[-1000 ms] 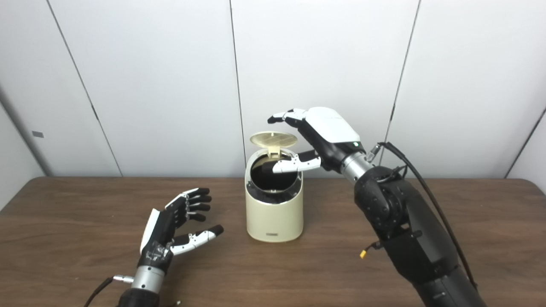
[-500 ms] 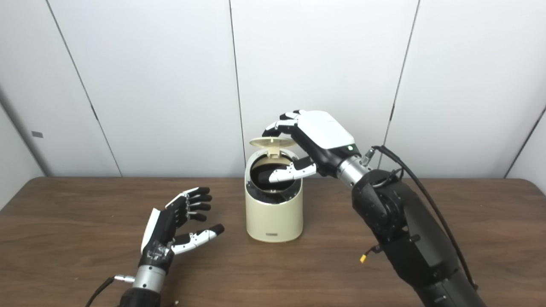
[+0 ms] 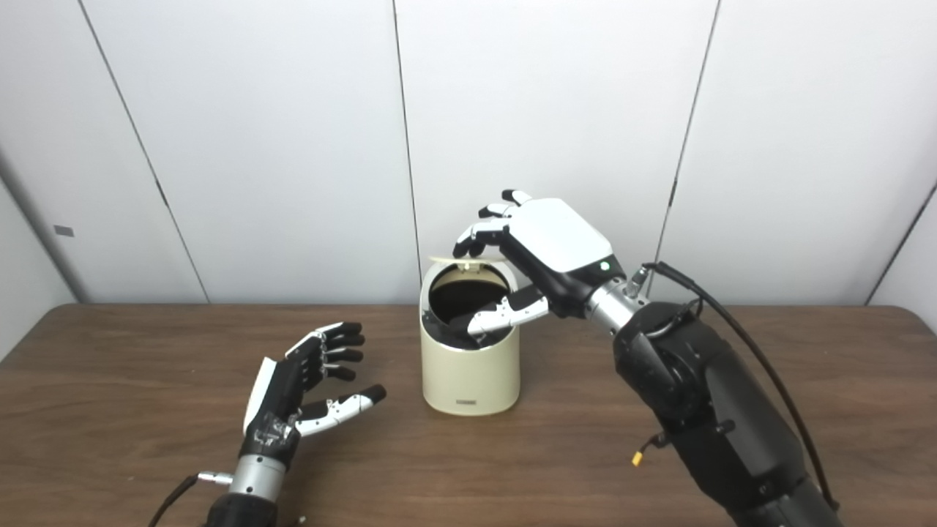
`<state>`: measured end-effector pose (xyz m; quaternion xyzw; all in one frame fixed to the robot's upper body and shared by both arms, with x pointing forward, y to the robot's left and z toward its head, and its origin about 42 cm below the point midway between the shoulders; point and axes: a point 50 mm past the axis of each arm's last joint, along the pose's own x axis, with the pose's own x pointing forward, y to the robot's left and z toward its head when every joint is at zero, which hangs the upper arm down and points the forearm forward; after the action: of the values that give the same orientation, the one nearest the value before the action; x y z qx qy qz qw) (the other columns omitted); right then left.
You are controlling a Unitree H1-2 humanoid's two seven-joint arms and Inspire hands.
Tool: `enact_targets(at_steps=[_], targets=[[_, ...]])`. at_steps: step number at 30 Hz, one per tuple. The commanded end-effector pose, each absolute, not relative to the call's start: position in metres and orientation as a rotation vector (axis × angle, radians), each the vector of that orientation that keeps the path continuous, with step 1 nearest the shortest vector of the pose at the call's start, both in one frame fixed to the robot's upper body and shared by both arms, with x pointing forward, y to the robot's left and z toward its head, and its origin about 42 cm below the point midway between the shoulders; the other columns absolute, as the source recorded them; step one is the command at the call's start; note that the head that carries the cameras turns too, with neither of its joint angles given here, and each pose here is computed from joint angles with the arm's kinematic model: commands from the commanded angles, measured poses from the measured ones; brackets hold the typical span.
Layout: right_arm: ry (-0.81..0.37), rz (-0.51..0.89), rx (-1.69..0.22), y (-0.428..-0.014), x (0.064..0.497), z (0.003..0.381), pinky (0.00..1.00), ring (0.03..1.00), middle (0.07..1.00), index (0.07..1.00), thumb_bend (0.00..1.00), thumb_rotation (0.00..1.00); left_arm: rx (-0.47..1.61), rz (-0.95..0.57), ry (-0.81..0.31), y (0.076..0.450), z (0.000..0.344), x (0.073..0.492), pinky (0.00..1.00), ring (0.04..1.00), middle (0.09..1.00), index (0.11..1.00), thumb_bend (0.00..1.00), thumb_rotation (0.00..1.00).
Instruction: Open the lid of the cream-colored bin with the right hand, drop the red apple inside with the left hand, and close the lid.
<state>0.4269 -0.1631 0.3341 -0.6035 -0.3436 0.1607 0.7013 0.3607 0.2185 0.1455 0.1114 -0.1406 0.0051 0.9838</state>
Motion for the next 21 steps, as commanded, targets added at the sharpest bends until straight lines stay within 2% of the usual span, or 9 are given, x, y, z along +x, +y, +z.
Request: enact_targets(at_steps=[1,11,21], targets=[[-0.870,0.319,-1.366,-0.165,0.424,0.353,0.98,0.852,0.658,0.668,0.68,0.69,0.215,0.021,-0.370,0.216,0.169,0.367,0.60,0.689,0.735,0.756,0.76,0.06],[-0.890,0.336,-1.407,-0.166,0.415,0.341,0.97,0.832,0.649,0.655,0.70,0.71,0.229,0.020,-0.370,0.217,0.170,0.367,0.60,0.693,0.735,0.755,0.76,0.08],[-0.857,0.374,-1.402,-0.164,0.411,0.324,0.96,0.840,0.654,0.665,0.68,0.71,0.249,0.029,-0.370,0.217,0.171,0.366,0.61,0.693,0.728,0.755,0.77,0.09]])
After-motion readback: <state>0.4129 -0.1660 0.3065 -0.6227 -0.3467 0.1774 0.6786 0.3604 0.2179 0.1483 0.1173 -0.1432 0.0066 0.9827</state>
